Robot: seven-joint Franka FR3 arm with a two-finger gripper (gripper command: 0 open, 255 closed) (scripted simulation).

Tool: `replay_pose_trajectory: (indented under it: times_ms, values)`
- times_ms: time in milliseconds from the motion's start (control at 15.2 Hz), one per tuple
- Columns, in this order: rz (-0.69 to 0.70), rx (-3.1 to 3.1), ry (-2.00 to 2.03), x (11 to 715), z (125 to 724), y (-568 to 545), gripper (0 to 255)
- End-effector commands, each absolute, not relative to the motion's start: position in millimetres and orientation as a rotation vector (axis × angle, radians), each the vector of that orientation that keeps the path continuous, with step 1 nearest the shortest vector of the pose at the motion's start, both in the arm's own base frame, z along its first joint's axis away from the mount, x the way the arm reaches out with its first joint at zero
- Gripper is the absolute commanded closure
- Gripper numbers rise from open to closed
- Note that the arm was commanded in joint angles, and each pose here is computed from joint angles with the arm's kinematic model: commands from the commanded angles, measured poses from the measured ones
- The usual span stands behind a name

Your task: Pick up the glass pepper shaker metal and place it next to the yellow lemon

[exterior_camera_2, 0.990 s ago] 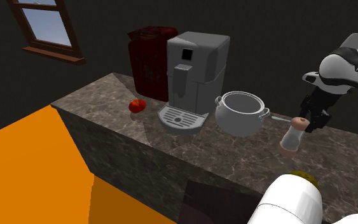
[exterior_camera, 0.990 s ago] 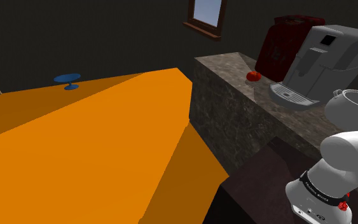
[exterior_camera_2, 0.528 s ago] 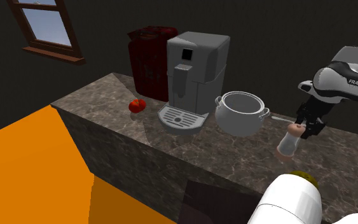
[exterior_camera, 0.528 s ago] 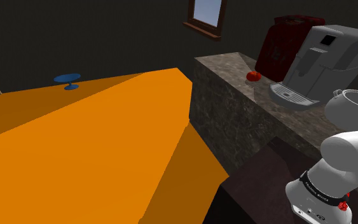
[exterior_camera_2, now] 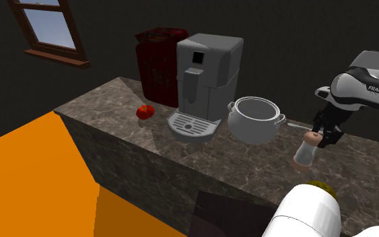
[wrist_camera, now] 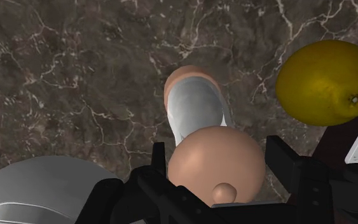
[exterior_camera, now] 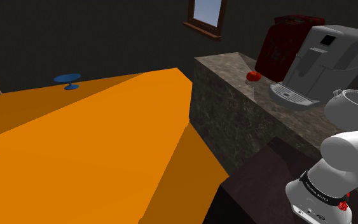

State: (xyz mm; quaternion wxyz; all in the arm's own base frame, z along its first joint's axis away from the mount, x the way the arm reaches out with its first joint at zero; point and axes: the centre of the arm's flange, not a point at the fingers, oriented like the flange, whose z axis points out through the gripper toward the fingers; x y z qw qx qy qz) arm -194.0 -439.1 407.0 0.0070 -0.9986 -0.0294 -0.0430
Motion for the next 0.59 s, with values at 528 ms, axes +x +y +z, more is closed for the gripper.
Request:
replay_pose_trajectory:
  times_ms: [528]
  values:
    - [-0.135, -3.124, -0.092, -197, 446, -440, 0]
